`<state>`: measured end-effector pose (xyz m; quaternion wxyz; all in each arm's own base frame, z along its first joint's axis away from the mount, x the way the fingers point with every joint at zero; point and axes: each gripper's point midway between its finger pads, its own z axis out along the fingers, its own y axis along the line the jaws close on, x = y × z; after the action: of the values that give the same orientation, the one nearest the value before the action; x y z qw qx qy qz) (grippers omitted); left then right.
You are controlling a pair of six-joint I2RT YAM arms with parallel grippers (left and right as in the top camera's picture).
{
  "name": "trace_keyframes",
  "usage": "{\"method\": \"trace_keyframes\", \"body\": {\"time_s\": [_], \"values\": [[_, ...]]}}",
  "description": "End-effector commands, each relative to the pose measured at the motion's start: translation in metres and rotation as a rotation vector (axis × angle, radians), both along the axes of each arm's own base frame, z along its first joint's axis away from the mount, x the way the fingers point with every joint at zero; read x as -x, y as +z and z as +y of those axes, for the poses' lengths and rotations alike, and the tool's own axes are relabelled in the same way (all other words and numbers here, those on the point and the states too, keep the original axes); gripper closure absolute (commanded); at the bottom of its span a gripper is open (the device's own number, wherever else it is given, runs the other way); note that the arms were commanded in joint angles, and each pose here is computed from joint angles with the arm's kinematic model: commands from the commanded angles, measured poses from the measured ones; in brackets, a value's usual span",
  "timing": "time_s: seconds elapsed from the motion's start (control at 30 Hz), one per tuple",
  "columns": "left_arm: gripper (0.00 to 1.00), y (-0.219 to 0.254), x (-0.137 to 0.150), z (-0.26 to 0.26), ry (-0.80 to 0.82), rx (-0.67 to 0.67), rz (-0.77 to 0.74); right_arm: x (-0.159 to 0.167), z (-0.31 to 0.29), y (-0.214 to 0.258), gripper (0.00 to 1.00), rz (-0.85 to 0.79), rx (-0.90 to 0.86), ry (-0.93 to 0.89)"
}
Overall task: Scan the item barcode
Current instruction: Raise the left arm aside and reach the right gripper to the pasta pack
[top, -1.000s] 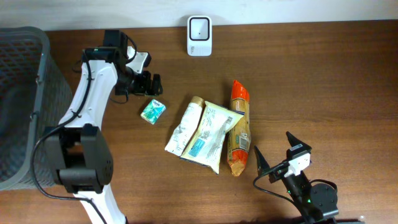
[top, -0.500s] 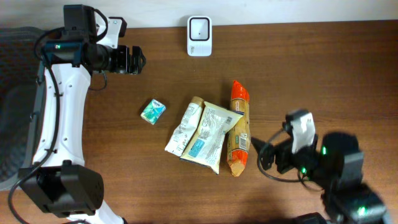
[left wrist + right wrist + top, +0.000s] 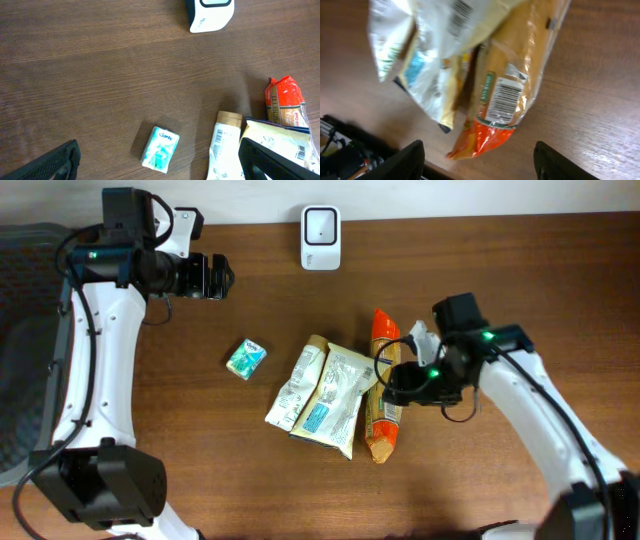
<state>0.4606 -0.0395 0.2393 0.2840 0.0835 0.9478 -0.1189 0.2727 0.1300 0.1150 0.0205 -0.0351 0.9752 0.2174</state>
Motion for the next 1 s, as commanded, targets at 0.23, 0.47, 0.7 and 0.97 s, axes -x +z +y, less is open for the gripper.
{"method": "trace_keyframes", "body": {"time_s": [0.23, 0.47, 0.7, 0.97], "values": [[0.01, 0.003, 0.000, 0.001, -0.012, -0.008, -0.011, 0.011, 0.010, -0.069, 0.26, 0.099, 0.299, -0.081], [0.01, 0.003, 0.000, 0.001, -0.011, -0.008, -0.011, 0.022, 0.007, -0.097, 0.30, 0.094, 0.340, -0.127], [0.01, 0.003, 0.000, 0.001, -0.012, -0.008, -0.011, 0.007, -0.029, -0.080, 0.76, 0.014, 0.552, -0.149], [0.01, 0.003, 0.000, 0.000, -0.014, -0.008, -0.011, -0.030, -0.107, 0.013, 0.77, -0.216, 1.054, -0.181]]}}
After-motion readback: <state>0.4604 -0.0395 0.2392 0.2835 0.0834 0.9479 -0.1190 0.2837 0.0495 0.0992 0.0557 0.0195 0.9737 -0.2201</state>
